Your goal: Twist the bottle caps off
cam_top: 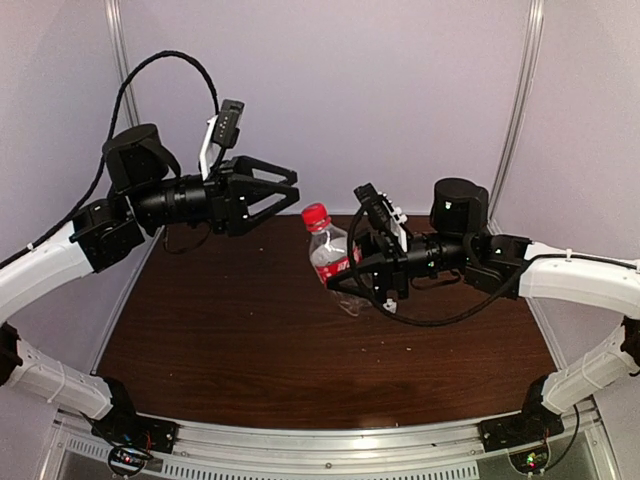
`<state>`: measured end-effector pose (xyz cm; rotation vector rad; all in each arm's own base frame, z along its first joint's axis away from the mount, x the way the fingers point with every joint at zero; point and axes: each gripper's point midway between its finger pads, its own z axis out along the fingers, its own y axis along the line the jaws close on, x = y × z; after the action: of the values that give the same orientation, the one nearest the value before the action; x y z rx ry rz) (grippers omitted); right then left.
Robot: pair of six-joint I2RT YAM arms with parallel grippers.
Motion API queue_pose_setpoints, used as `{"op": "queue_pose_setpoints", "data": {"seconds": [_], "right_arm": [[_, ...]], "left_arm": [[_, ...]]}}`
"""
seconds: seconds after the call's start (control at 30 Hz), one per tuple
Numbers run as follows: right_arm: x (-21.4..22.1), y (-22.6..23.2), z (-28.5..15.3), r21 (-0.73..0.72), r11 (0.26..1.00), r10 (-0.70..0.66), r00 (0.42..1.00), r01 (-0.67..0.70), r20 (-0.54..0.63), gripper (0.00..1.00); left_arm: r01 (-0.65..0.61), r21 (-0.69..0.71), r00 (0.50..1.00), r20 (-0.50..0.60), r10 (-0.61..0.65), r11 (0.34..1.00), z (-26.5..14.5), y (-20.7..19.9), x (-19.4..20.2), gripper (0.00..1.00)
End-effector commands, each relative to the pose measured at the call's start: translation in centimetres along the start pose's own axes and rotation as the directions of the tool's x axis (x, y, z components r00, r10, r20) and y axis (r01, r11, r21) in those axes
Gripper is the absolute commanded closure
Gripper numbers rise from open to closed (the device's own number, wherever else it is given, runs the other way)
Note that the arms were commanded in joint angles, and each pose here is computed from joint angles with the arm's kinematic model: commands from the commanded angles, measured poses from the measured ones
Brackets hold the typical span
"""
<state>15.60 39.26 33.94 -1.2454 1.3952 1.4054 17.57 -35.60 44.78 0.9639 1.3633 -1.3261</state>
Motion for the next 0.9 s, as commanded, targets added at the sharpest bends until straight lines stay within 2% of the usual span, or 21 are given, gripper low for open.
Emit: {"op": "queue_pose_setpoints", "data": {"seconds": [0.0, 0.17, 0.7, 0.87], "right_arm": [[-1.4, 2.5, -0.1, -0.148, 0.989, -0.007, 0.999, 0.013, 0.040, 0.62], [-1.6, 2.7, 0.2, -0.188, 0.982, 0.005, 0.999, 0.003, 0.038, 0.62], [-1.7, 2.4, 0.5, -0.186, 0.983, 0.018, 0.999, -0.009, 0.043, 0.63], [-1.6, 2.2, 0.5, -0.168, 0.986, 0.022, 0.999, -0.015, 0.042, 0.64]], "left_arm": [[-0.103, 0.249, 0.995, 0.029, 0.099, 0.963, 0.0, -3.7, -0.3, 0.26], [-0.086, 0.314, 0.996, 0.019, 0.084, 0.946, 0.9, -3.8, 0.2, 0.33], [-0.036, 0.333, 0.999, -0.023, 0.047, 0.942, 1.9, -2.8, 2.4, 0.55], [-0.029, 0.316, 0.999, -0.025, 0.039, 0.948, 2.0, -2.5, 2.5, 0.67]]}}
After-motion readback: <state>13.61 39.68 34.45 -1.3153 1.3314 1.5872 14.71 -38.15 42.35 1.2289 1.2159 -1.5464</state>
